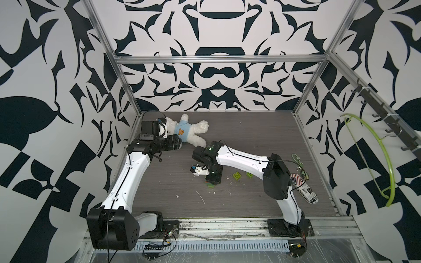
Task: Assemble a carrot with lego
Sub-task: Assemble the lego brick with the lego brick.
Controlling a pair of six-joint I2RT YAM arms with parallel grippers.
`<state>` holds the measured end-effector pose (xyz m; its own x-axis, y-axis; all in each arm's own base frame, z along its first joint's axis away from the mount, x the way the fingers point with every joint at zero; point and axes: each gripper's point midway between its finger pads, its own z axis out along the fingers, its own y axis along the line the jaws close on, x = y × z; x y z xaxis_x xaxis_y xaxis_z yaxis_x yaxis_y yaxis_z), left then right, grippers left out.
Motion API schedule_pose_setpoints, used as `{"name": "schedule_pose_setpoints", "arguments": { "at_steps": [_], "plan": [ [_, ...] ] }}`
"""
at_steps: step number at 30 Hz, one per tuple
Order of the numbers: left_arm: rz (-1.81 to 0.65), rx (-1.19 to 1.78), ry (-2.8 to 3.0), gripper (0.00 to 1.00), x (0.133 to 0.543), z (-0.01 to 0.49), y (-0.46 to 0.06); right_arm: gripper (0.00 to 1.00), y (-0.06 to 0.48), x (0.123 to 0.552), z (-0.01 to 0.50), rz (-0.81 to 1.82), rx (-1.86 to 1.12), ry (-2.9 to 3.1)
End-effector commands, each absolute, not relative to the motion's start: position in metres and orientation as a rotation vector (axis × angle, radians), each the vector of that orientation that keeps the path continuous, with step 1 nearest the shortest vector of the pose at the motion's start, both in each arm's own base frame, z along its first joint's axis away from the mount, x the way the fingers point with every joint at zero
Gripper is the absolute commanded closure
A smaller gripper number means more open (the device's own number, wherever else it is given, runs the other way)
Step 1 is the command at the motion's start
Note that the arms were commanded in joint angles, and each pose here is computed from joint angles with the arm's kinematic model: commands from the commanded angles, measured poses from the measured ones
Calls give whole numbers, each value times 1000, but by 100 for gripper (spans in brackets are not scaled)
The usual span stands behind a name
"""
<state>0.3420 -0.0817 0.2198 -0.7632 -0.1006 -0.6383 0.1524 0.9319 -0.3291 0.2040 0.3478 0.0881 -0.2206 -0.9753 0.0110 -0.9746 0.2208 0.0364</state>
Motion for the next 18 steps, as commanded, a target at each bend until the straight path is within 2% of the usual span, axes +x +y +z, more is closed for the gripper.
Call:
{"name": "schedule_pose_setpoints", "arguments": {
  "at_steps": [1, 4, 8, 9, 14, 18],
  "plan": [
    [-503, 59, 2393, 26, 341, 218, -85, 51, 358, 212, 132, -103, 2015, -2520],
    [-501, 60, 2393, 26, 341, 218, -85, 45, 362, 212, 144, -151, 2038, -2550],
    [-502, 62, 2393, 26, 341, 218, -85, 17, 365, 200, 165, -290, 2053, -2577],
    [-502, 64, 2392, 26, 341, 218, -86, 13, 364, 196, 172, -335, 2050, -2584],
    [-541, 55, 2383, 26, 341, 221, -90, 12, 339, 191, 198, -532, 1910, -2752],
    [-641, 54, 2357, 26, 342, 228, -101, 18, 289, 225, 184, -647, 1448, -3060]
  ]
}}
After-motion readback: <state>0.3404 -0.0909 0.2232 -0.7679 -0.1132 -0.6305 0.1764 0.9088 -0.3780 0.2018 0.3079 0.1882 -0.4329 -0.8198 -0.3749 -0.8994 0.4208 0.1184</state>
